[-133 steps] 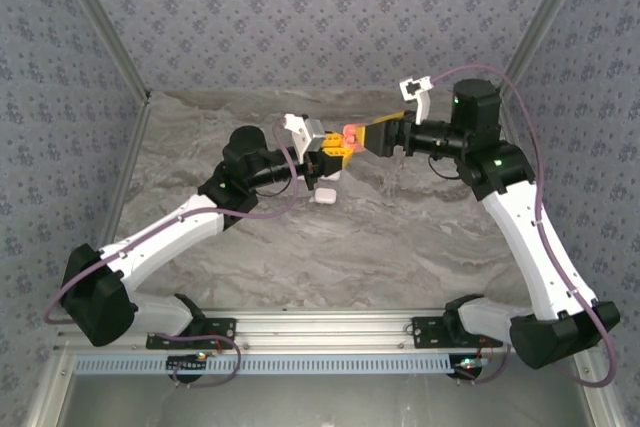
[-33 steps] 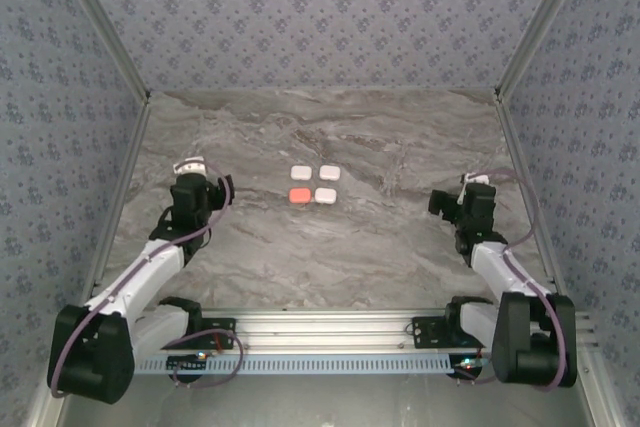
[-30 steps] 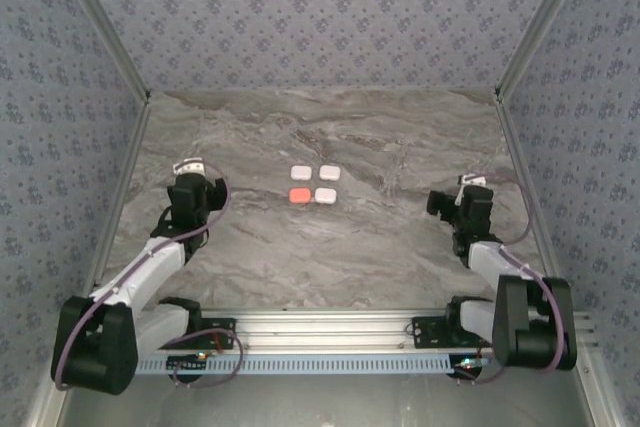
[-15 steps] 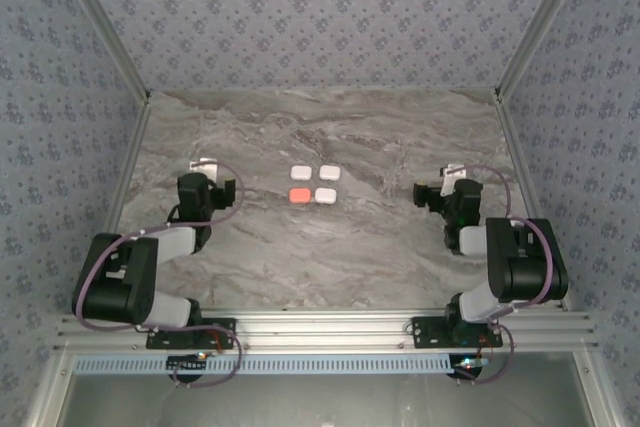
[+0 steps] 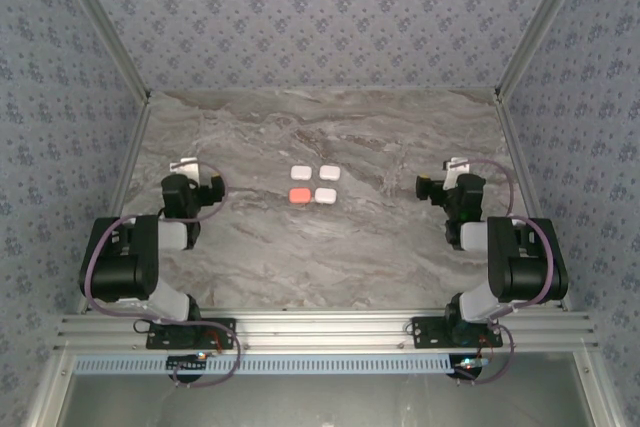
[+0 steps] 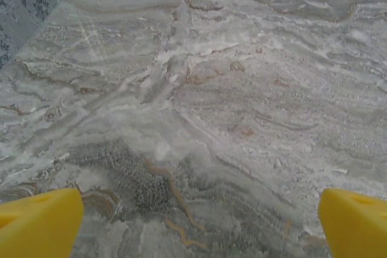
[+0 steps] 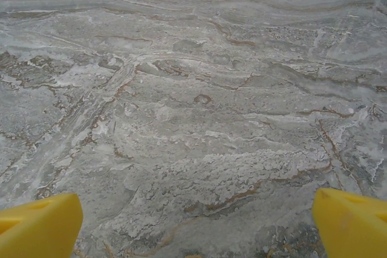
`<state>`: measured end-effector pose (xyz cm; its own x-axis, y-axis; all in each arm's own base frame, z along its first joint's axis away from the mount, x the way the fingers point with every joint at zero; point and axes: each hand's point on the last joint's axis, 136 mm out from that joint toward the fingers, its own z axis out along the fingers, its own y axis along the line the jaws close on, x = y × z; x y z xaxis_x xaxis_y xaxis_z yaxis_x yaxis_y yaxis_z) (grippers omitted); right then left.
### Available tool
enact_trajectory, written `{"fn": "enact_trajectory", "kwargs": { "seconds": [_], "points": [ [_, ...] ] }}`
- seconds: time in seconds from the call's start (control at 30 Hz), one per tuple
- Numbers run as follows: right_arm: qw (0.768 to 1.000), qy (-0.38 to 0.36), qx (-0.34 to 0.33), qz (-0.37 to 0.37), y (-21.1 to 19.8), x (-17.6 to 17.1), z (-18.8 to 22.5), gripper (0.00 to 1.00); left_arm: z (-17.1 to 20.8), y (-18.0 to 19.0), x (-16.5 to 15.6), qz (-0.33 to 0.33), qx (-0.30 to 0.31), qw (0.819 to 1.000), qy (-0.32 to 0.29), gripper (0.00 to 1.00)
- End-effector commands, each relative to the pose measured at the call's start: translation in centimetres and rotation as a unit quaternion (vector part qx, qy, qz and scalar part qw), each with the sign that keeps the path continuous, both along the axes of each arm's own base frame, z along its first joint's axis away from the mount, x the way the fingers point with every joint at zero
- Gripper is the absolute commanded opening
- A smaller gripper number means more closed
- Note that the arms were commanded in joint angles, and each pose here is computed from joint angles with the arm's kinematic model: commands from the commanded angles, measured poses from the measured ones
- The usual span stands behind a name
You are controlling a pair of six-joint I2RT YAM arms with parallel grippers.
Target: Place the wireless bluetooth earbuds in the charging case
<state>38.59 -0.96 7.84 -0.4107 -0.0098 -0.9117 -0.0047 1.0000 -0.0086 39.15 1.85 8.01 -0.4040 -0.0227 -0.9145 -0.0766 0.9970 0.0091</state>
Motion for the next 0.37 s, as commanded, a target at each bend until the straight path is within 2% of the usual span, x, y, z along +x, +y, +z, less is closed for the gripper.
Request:
{"fn": "enact_trajectory", "kwargs": {
  "seconds": [0.0, 0.33],
  "points": [
    [1.000, -0.007, -0.011, -0.008, -0.16, 0.42, 0.44, 1.00, 0.82, -0.30, 0.57, -0.005, -0.011, 1.000, -0.012, 0.99],
    [1.000, -0.006, -0.002, -0.005, -0.29, 0.49, 0.42, 1.00, 0.89, -0.30, 0.60, -0.004, -0.011, 1.000, -0.013, 0.99]
  ]
}}
